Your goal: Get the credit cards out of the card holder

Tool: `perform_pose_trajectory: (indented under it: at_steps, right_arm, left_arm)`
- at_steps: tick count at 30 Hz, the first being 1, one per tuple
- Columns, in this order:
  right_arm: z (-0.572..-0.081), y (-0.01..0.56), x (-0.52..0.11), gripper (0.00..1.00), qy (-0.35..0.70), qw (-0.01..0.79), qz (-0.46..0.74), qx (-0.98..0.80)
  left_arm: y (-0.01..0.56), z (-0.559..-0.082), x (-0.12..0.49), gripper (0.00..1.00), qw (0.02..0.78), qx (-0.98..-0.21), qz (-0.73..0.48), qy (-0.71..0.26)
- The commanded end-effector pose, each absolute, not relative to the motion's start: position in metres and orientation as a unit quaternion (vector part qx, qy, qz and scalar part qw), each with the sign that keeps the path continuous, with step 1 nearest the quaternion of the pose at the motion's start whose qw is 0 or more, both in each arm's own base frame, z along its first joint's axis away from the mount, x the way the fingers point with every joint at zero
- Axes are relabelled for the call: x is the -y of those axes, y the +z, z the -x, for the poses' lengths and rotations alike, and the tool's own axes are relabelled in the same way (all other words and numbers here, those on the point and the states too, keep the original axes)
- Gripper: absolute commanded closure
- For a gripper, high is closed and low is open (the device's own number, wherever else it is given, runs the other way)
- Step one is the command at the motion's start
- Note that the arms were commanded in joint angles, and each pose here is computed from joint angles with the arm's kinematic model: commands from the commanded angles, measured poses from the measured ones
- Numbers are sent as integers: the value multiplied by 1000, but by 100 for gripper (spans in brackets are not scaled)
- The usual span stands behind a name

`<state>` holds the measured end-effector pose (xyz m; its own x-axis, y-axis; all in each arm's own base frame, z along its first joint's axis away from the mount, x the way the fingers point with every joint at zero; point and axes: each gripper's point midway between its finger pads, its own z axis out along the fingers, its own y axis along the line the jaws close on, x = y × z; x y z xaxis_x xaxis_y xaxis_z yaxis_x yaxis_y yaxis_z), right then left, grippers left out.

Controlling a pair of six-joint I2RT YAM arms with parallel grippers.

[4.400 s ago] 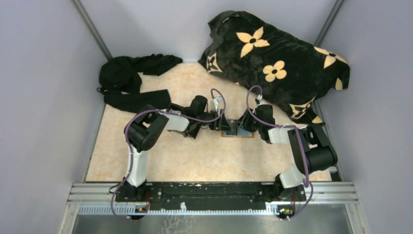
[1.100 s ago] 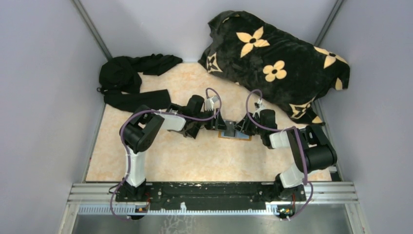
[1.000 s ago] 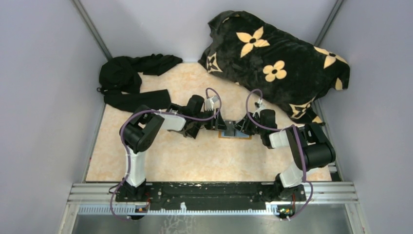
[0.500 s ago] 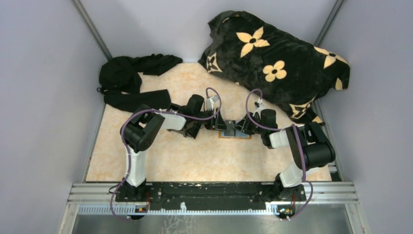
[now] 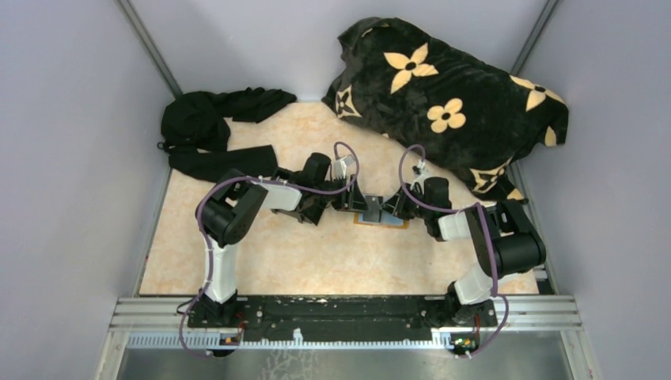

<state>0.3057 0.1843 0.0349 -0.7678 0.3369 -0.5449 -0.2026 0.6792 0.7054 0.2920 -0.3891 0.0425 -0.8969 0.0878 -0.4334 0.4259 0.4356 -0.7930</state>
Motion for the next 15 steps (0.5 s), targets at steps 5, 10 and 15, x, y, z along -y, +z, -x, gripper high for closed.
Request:
perform_pose_trajectory:
  at_steps: [5,10,15]
  right_arm:
    - [-298,75,-214,100,469,342,25,-814]
    - [-304,80,-205,100,449,360,11,-818]
    - [-314,89,-186,100,432,381,-7,-818]
  left_arm:
    - [-6,-282,376,39,131,-868,-137,-459]
    - [-6,-282,375,39,129,-868,-133,-461]
    - [-6,-280,374,39,127,-866,-132,-465]
